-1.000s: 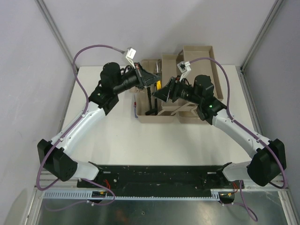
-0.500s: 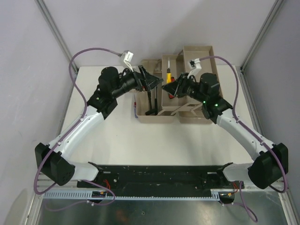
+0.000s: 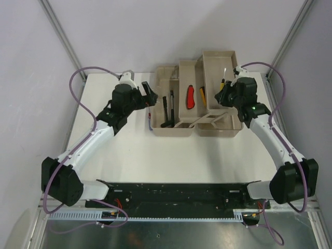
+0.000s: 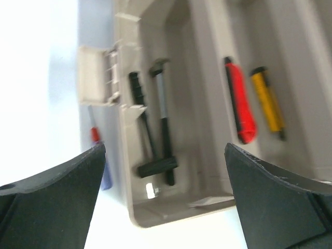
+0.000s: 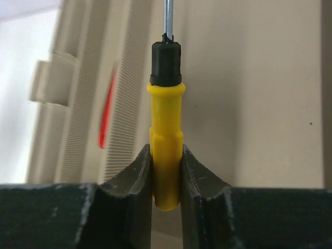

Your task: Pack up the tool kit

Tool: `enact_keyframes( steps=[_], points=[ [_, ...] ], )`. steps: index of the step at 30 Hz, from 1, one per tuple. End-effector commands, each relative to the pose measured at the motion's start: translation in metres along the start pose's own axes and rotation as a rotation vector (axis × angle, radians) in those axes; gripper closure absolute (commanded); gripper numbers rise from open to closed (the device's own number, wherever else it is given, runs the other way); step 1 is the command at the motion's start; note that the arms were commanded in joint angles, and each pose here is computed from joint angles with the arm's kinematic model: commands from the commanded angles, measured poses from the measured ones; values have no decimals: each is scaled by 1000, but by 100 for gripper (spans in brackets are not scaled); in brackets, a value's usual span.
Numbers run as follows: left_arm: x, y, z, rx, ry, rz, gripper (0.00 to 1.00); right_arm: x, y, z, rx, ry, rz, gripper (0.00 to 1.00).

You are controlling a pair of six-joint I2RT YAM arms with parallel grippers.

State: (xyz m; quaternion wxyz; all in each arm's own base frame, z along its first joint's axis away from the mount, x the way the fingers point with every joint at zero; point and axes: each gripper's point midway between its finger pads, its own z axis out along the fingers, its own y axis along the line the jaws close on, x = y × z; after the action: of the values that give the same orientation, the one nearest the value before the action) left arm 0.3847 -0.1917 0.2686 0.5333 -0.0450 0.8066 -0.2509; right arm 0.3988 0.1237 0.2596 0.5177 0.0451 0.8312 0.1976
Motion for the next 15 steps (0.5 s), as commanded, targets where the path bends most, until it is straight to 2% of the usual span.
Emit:
enact_keyframes(
  steps=[1, 3, 5, 11, 15],
  points=[
    [18, 57, 7, -235, 7, 27, 1, 1, -25, 11, 108, 44, -134, 91],
    [28, 68, 11, -267, 28, 10, 2, 5, -33, 16, 148, 59, -151, 89],
    [40, 80, 14, -308, 50, -9, 2, 8, -41, 18, 194, 73, -159, 83],
    [74, 114, 21, -408, 117, -74, 2, 4, -53, 11, 268, 57, -168, 45],
    [96, 129, 27, -446, 176, -94, 2, -12, -48, 1, 261, 3, -166, 30]
  ],
)
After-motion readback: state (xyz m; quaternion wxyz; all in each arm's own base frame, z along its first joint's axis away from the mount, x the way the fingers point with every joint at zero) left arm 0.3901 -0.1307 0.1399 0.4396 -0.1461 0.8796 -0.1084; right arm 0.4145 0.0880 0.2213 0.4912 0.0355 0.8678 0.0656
